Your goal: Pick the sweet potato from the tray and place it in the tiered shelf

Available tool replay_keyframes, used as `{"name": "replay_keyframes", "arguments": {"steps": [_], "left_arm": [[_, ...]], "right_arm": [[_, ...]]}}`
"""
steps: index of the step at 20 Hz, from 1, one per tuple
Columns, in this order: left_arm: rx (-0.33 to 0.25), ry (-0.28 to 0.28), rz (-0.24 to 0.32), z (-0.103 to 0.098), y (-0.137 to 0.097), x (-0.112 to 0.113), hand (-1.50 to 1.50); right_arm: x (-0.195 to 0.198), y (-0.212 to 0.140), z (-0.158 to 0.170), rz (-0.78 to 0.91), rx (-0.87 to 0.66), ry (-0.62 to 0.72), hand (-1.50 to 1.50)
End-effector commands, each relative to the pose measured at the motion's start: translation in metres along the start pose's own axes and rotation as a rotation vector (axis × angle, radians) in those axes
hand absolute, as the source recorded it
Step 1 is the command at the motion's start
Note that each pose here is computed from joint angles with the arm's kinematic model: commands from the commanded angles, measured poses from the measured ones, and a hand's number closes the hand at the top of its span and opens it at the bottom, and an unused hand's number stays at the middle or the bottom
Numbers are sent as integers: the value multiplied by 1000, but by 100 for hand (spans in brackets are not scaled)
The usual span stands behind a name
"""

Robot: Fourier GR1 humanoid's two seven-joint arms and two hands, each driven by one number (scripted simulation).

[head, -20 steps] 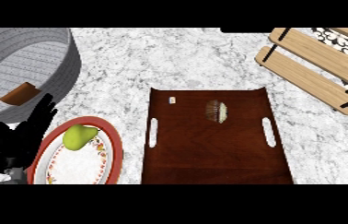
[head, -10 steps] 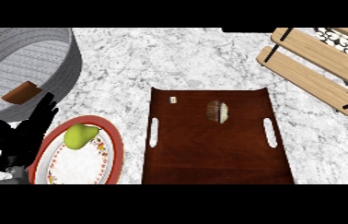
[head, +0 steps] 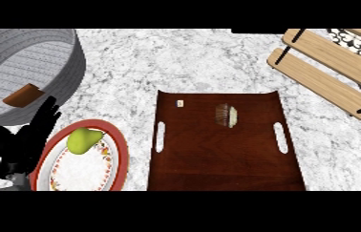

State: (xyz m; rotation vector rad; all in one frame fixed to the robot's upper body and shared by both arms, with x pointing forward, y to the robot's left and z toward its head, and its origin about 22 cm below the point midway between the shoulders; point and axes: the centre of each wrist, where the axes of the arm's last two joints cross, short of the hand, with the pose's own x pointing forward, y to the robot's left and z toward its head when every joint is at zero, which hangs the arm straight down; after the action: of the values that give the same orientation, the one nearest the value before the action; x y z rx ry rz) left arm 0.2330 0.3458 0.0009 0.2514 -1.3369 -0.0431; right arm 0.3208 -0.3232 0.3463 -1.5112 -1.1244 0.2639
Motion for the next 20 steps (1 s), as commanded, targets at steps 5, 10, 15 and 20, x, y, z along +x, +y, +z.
{"name": "replay_keyframes", "arguments": {"steps": [5, 10, 15, 20], "left_arm": [[15, 6, -13, 7, 10, -2, 0], [-1, -18, -11, 8, 27, 4, 0], [1, 2, -8, -11, -4, -2, 0], [16, 2, -5, 10, -8, -2, 0]], "right_arm": [[-20, 29, -36, -80, 10, 51, 150], [-36, 57, -56, -12, 36, 108, 150], [-66, 57, -72, -10, 20, 165, -150], [-80, 71, -70, -24, 23, 113, -150]]}}
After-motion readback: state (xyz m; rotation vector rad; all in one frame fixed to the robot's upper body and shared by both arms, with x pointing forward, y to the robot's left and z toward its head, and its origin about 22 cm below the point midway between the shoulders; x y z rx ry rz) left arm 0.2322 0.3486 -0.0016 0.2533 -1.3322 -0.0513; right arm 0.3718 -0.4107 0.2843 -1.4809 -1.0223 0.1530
